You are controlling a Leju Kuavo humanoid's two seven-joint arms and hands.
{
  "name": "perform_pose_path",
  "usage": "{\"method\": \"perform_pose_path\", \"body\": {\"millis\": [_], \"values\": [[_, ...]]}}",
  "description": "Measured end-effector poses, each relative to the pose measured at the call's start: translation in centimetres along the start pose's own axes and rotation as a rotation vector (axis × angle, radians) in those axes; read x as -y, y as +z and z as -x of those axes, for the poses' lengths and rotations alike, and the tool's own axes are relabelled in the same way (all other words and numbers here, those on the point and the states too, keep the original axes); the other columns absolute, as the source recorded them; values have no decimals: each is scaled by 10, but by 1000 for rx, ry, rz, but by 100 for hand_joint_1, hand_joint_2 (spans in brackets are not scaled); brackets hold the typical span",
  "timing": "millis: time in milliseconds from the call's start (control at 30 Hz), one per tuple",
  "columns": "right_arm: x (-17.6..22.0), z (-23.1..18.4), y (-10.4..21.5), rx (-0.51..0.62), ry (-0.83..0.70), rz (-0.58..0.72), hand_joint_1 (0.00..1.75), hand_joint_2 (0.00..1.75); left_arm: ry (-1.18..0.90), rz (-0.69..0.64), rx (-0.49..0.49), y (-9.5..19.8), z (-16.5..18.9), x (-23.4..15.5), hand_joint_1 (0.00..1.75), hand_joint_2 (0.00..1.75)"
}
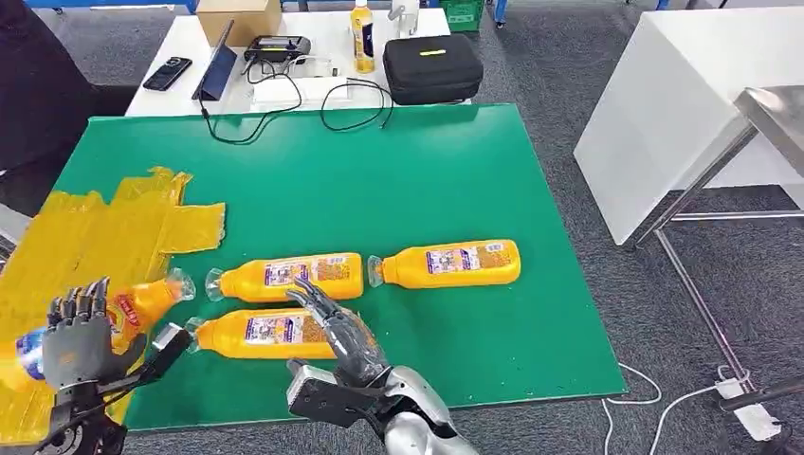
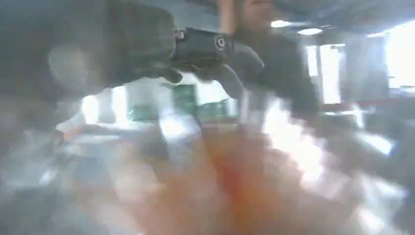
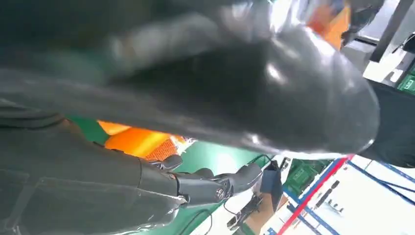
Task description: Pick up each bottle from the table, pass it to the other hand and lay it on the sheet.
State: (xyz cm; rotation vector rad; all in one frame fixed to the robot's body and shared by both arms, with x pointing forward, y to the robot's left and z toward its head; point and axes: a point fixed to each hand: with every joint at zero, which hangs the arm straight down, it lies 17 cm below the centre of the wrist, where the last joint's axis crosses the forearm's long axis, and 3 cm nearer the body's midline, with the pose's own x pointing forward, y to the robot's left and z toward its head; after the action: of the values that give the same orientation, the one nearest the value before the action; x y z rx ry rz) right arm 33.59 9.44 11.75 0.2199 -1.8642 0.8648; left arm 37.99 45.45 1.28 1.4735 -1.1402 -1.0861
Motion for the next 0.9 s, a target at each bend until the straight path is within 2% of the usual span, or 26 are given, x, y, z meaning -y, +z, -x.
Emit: {"method": "perform_pose_path", "body": {"millis": [900], "values": [[-4,3,-1,-8,5,-17,0,0,-9,6,23,-1,3,2,0,0]]}}
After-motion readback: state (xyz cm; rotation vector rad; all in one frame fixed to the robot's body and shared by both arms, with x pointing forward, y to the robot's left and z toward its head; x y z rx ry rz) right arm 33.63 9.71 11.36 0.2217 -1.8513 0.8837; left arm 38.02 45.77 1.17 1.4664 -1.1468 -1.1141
